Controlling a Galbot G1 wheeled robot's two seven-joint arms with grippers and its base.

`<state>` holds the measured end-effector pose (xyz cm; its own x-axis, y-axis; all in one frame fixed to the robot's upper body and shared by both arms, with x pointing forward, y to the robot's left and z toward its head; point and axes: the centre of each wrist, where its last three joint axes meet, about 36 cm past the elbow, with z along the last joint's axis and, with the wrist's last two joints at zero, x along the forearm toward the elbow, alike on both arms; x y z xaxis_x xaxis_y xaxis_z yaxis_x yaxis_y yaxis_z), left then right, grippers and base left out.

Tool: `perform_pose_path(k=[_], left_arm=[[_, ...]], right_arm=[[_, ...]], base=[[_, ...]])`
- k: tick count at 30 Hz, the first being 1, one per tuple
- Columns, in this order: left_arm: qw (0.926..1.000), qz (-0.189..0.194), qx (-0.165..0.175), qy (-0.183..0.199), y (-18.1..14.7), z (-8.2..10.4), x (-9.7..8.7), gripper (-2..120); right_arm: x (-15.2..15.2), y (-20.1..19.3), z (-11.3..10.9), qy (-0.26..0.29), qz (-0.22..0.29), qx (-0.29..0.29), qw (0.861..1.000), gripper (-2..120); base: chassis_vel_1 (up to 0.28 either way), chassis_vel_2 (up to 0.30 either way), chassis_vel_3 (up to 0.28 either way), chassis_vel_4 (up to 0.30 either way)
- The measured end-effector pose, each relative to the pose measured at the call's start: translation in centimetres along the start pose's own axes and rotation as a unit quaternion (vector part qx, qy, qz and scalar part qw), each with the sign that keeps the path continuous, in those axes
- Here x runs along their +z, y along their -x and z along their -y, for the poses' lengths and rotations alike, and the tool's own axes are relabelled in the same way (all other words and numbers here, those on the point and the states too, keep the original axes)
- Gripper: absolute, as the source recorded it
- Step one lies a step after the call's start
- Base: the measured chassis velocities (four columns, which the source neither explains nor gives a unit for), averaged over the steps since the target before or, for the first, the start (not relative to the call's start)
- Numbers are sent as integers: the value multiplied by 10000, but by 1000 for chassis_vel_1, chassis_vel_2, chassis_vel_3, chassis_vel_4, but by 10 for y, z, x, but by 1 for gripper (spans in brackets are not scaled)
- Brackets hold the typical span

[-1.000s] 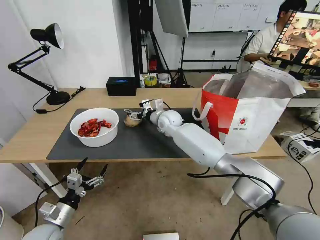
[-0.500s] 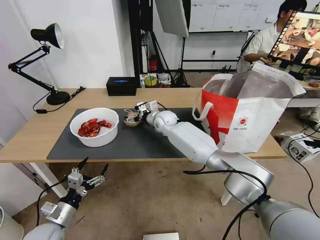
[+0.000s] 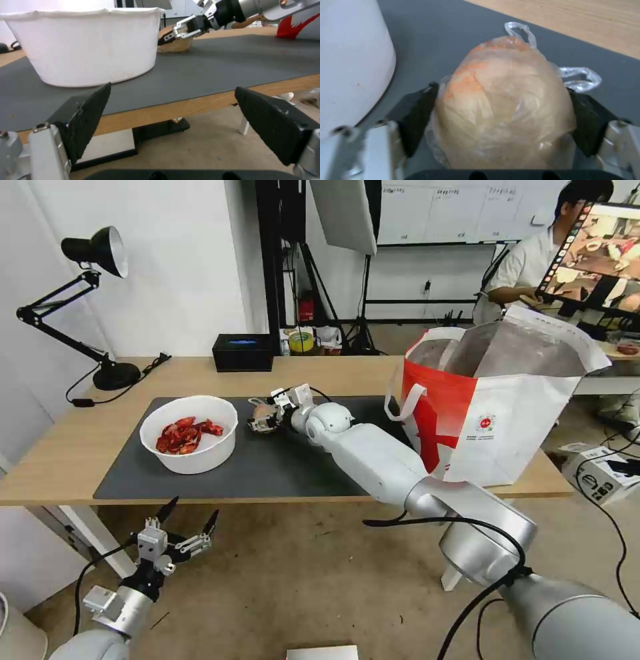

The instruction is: Pick up the trash from the table and place it into the takeout bag.

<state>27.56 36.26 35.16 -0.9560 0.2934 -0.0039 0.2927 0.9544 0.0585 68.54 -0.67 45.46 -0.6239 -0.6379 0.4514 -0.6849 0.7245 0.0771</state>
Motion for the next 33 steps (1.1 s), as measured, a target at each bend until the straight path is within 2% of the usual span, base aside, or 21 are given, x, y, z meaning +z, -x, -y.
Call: perform_pose_path(k=[3, 4, 6, 7, 10, 11, 14, 15, 18, 20, 22, 23, 25, 26, 30, 31, 33], left_arm=[[10000, -5, -4, 5, -3, 0, -1, 100], [10000, -5, -4, 5, -3, 0, -1, 100], [10000, -6, -5, 7, -4, 0, 0, 100], [10000, -6, -5, 7, -4, 0, 0, 100], [10000, 12, 1, 8, -4, 1, -1, 100], [10000, 12, 1, 8, -4, 1, -1, 100], [10000, 37, 20, 22, -4, 2, -4, 100], [10000, 37, 20, 22, -4, 2, -4, 100], [10000, 63, 28, 26, -3, 2, -5, 100], [10000, 70, 30, 25, -3, 3, -6, 100], [10000, 85, 48, 19, -2, 5, -6, 100], [10000, 85, 48, 19, -2, 5, -6, 100], [9999, 87, 80, 20, -2, 9, -6, 100], [9999, 87, 80, 20, -2, 9, -6, 100], [9999, 95, 142, 1, 0, 17, -7, 100], [9999, 95, 142, 1, 0, 17, -7, 100], [9998, 95, 164, -40, 2, 21, -6, 100]], right_arm=[[1, -2, 0, -14, -3, 5, 10000, 69], [1, -2, 0, -14, -3, 5, 10000, 69], [0, -4, 1, -26, -6, 29, 10000, 56], [0, -4, 1, -26, -6, 29, 10000, 56], [-1, -11, 2, 2, 49, 22, 10000, 43], [-1, -11, 2, 2, 49, 22, 10000, 43], [-11, -33, 9, 7, 294, -1, 9996, 28], [-11, -33, 9, 7, 294, -1, 9996, 28], [-27, -74, 20, -44, 657, 47, 9978, 15], [-30, -85, 22, -65, 745, 74, 9972, 13], [-36, -123, 26, -113, 1029, 102, 9946, 7], [-36, -123, 26, -113, 1029, 102, 9946, 7], [-37, -165, 27, -129, 1317, 86, 9912, 7], [-37, -165, 27, -129, 1317, 86, 9912, 7], [-27, -235, 41, -162, 1660, 290, 9856, 7], [-27, -235, 41, -162, 1660, 290, 9856, 7], [-24, -266, 42, -173, 1836, 398, 9820, 7]], base=[[0, 0, 0, 0], [0, 0, 0, 0], [0, 0, 0, 0], [0, 0, 0, 0], [0, 0, 0, 0], [0, 0, 0, 0], [0, 0, 0, 0], [0, 0, 0, 0], [0, 0, 0, 0], [0, 0, 0, 0], [0, 0, 0, 0], [0, 0, 0, 0], [0, 0, 0, 0], [0, 0, 0, 0], [0, 0, 0, 0], [0, 0, 0, 0], [0, 0, 0, 0]])
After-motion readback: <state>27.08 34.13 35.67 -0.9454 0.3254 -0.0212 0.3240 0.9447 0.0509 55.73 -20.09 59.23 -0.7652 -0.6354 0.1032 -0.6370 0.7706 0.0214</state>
